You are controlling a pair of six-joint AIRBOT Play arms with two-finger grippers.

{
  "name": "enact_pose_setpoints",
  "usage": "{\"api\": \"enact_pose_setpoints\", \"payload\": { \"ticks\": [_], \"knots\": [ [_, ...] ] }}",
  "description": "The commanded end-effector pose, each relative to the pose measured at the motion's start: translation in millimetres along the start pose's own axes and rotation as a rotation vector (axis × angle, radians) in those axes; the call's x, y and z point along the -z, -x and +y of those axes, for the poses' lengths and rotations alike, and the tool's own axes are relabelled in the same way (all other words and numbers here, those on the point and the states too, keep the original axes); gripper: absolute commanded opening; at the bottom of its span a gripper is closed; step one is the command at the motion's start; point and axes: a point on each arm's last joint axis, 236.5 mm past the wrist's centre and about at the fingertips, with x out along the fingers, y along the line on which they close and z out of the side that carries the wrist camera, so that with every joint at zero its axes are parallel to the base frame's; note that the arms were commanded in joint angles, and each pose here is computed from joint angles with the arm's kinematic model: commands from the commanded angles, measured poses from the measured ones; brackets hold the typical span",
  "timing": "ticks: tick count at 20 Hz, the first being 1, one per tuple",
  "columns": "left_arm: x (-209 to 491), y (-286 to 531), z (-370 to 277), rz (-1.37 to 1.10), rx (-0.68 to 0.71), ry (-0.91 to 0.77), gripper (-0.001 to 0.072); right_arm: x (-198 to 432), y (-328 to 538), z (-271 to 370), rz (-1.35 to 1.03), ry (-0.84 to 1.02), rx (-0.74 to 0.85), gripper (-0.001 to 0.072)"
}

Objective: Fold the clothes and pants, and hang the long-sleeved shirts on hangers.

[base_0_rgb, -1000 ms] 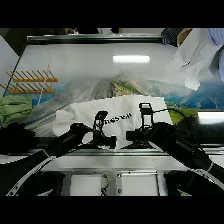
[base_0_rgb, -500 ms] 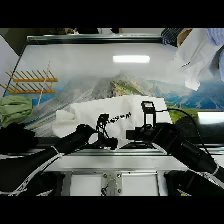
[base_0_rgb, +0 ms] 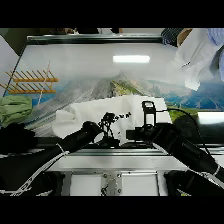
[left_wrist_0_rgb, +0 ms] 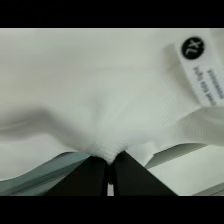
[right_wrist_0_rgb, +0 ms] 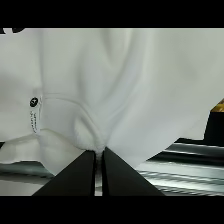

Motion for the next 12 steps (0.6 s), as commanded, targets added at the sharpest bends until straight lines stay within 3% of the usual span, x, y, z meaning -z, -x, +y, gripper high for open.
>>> {"api": "enact_pose_setpoints", "payload": {
  "ticks": [1, 4, 7, 12],
  "knots": [
    [-33, 47, 15, -0.055, -0.082, -0.099, 0.0019, -11, 12, -1, -0.018, 0.068, 0.003, 0.0035],
    [-86, 149, 3, -0.282, 0.006, -0.131, 0.0019, -70, 69, -2, -0.125, 0.154, -0.007, 0.0035],
    [-121, 307, -21, -0.647, 0.126, -0.188, 0.0019, -144, 171, 13, -0.366, 0.194, -0.091, 0.0034],
    [-93, 523, -68, -1.103, 0.361, -0.331, 0.0019, -196, 348, 44, -0.749, 0.184, -0.297, 0.0034]
  ]
}}
